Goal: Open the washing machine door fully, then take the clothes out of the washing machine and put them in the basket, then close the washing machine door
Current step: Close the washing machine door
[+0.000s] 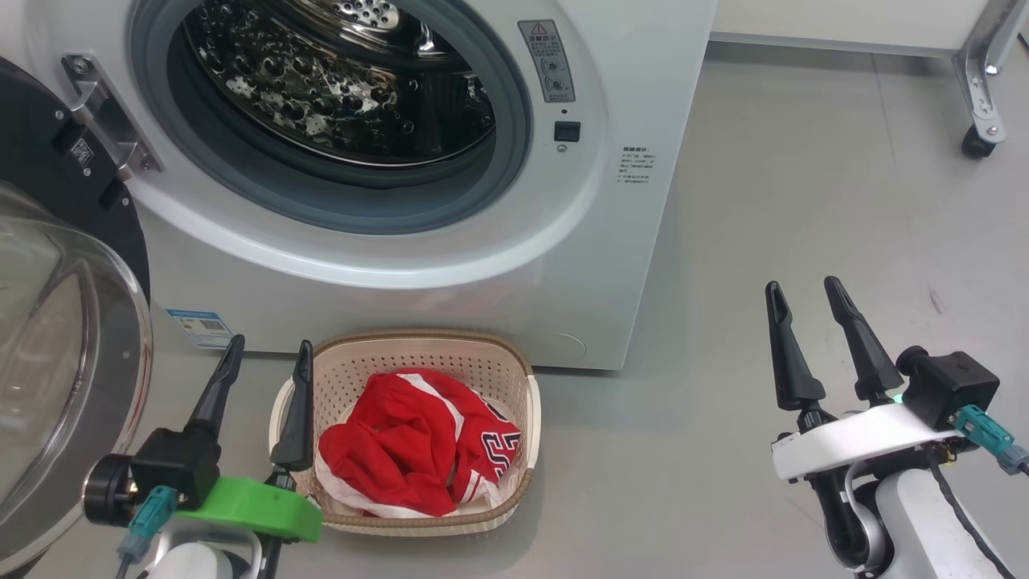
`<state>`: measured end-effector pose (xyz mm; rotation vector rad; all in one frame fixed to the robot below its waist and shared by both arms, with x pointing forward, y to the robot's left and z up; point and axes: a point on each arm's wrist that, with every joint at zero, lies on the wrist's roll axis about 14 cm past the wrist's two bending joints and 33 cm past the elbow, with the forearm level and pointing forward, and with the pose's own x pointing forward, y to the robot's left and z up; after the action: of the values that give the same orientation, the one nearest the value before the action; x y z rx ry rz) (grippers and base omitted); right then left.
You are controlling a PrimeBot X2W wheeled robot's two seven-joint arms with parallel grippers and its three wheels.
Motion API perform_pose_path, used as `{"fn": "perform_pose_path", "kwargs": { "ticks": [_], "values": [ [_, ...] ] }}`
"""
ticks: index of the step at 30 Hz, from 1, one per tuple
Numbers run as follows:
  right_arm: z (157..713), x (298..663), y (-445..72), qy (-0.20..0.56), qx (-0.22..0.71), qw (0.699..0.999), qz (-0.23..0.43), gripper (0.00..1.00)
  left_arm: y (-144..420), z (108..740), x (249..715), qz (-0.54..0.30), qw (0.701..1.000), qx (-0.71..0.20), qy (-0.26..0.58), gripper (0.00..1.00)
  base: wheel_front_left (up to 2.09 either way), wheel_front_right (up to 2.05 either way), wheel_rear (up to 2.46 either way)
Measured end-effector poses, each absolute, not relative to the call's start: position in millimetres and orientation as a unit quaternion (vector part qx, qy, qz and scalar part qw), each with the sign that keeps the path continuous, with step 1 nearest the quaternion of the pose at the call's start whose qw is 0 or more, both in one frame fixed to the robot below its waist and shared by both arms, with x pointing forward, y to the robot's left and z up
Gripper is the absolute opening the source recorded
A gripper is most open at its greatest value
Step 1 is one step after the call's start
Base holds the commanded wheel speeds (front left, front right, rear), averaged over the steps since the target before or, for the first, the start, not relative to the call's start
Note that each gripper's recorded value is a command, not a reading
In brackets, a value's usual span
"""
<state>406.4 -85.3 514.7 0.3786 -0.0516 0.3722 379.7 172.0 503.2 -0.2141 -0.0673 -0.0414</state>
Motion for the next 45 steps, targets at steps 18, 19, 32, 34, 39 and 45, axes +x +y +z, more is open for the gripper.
{"fn": "perform_pose_path", "kwargs": {
  "ticks": [18,19,32,34,39,45],
  "values": [
    [511.5,407.4,-87.6,-0.022,0.188,0.965,0.18,1.0,167.8,500.7,382.2,-0.024,0.994,-0.107,-0.03,1.0,-0.89,0.89,0.0],
    [511.4,407.5,-87.7,-0.022,0.188,0.965,0.18,1.0,167.4,500.7,382.2,-0.024,0.994,-0.107,-0.03,1.0,-1.29,1.29,0.0],
    [510.1,408.0,-87.1,-0.02,0.188,0.965,0.181,1.0,169.3,504.9,383.0,-0.019,0.994,-0.104,-0.036,1.0,-1.15,1.15,0.0],
    [509.9,408.2,-87.0,-0.02,0.188,0.965,0.181,1.0,169.4,505.1,383.1,-0.019,0.994,-0.103,-0.037,1.0,-0.87,0.87,0.0],
    [509.2,408.3,-86.6,-0.019,0.187,0.965,0.182,1.0,169.2,505.3,383.1,-0.019,0.994,-0.103,-0.037,1.0,-0.73,0.73,0.0],
    [509.0,407.6,-84.4,-0.018,0.187,0.964,0.185,1.0,168.6,506.7,383.0,-0.02,0.994,-0.101,-0.039,1.0,-0.48,0.48,0.0]
  ]
}}
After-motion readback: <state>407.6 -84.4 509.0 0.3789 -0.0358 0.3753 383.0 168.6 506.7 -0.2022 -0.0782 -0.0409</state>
